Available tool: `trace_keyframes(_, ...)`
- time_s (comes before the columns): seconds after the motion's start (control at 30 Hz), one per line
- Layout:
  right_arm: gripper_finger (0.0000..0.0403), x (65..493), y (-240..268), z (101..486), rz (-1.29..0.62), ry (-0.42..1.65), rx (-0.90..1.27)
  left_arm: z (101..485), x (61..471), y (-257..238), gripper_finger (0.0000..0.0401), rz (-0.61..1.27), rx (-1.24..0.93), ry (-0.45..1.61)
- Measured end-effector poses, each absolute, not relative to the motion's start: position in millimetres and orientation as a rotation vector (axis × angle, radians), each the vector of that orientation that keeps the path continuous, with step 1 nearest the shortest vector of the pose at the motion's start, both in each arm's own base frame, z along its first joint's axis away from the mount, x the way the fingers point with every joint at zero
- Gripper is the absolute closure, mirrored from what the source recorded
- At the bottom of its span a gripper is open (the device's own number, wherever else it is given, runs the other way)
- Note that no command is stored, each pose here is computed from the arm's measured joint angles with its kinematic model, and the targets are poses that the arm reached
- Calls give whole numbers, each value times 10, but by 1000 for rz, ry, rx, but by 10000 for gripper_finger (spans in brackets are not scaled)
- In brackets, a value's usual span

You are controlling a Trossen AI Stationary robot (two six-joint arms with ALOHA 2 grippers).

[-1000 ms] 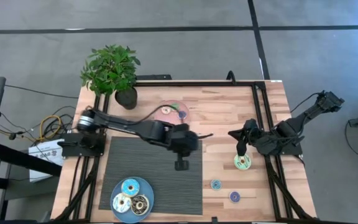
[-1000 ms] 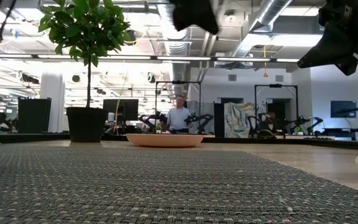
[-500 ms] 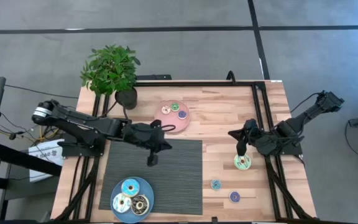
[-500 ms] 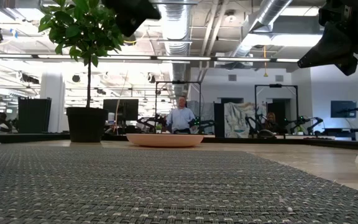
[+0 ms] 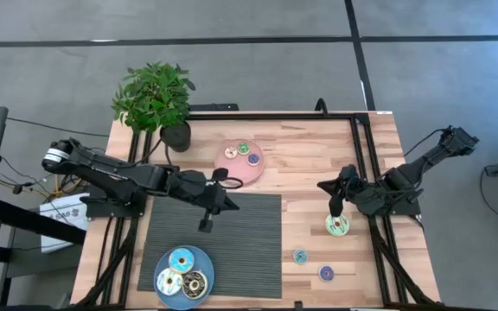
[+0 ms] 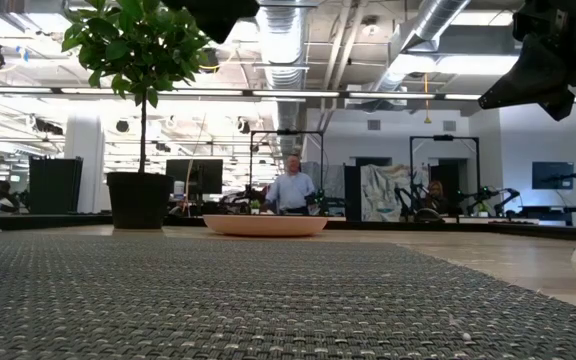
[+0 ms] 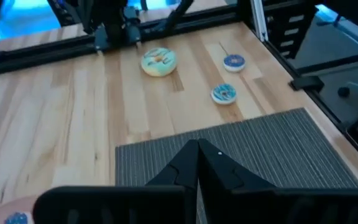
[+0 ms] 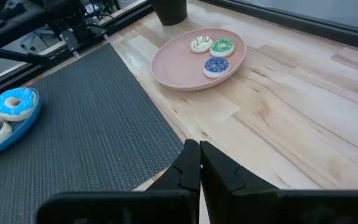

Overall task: Pick & Place donuts
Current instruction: Put the big light blue donut on the blue plate

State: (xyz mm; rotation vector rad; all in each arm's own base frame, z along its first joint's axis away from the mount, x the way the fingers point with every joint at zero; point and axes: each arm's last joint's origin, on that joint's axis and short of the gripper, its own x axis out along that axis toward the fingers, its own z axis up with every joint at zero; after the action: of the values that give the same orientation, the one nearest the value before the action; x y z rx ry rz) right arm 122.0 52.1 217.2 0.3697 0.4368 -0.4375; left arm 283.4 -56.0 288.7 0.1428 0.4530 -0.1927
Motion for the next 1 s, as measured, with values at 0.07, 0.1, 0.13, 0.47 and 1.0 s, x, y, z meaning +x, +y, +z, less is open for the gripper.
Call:
trace_keyframes(0.07,403,1220,522,2172,-435,439,374,2903,2842,-559,401,-184,142,435)
trace_keyframes(0.1,403,1221,523,2171,-430,443,380,2907,2844,-558,401,-183,138,431)
trace_keyframes(0.13,403,1223,523,2169,-421,452,385,2908,2845,-560,401,-182,137,430)
trace_keyframes(0.47,403,1313,465,2021,-343,720,543,2928,2854,-563,401,-170,78,412)
trace_keyframes(1.0,386,1499,498,2012,-461,1347,407,2926,2855,-562,401,-156,18,417)
